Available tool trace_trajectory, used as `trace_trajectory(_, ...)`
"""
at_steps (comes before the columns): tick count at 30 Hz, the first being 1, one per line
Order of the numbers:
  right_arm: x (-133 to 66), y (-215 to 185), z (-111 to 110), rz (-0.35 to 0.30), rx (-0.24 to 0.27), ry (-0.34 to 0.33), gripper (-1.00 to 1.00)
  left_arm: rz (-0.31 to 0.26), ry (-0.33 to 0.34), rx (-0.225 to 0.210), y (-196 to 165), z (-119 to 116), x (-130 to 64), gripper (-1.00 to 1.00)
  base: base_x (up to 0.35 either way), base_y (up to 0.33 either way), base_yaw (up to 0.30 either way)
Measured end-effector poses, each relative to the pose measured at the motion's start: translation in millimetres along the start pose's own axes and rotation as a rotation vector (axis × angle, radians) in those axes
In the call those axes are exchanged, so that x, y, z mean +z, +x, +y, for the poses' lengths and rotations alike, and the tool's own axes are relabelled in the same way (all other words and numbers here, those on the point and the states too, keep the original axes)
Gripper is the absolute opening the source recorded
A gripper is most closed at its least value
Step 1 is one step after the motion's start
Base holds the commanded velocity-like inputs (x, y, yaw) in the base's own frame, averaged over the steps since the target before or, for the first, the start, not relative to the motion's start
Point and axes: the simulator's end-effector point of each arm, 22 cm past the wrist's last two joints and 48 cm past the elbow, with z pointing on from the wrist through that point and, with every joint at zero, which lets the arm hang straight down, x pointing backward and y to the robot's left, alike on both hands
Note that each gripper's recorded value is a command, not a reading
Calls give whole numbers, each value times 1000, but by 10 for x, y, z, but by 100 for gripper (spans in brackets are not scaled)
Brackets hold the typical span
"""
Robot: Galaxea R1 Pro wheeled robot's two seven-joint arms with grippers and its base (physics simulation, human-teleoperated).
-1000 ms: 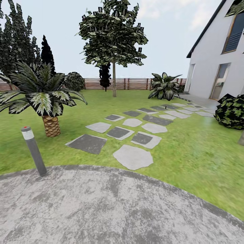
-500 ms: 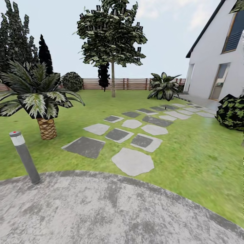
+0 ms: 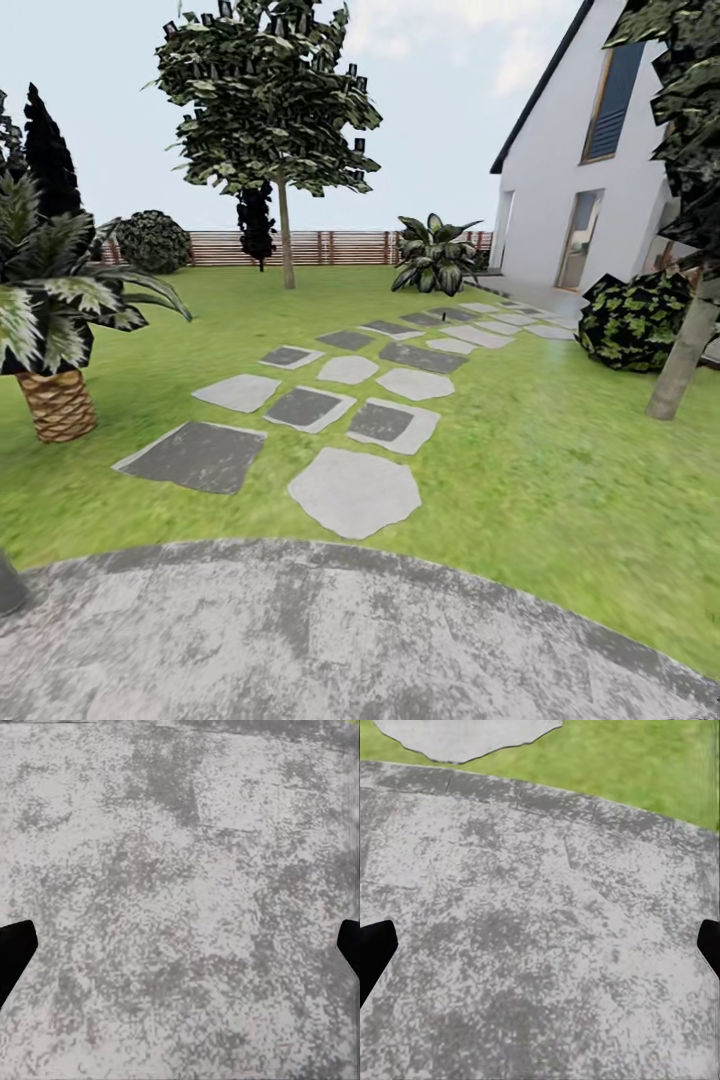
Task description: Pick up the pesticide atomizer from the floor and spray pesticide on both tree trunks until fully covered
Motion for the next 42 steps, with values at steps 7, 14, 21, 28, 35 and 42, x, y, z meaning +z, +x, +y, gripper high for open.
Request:
trace_trajectory(7,0,2,0,1,0,0,100,-1,0,0,0,1,0,100,307,0,-300)
trace_trajectory(14,0,18,1,4,0,0,100,3,2,2,17,-11,-3,100,46,0,-300)
trace_trajectory(21,-1,36,0,8,0,0,100,7,2,2,34,-13,-2,100,2,0,-299)
trace_trajectory(28,57,136,4,12,-1,0,100,12,2,2,126,-11,67,100,0,0,-197)
trace_trajectory(35,126,238,8,12,-1,-1,100,12,2,2,219,-8,148,100,0,0,-8)
trace_trajectory(42,195,342,10,12,-1,-1,100,12,2,2,312,-6,231,100,0,0,0)
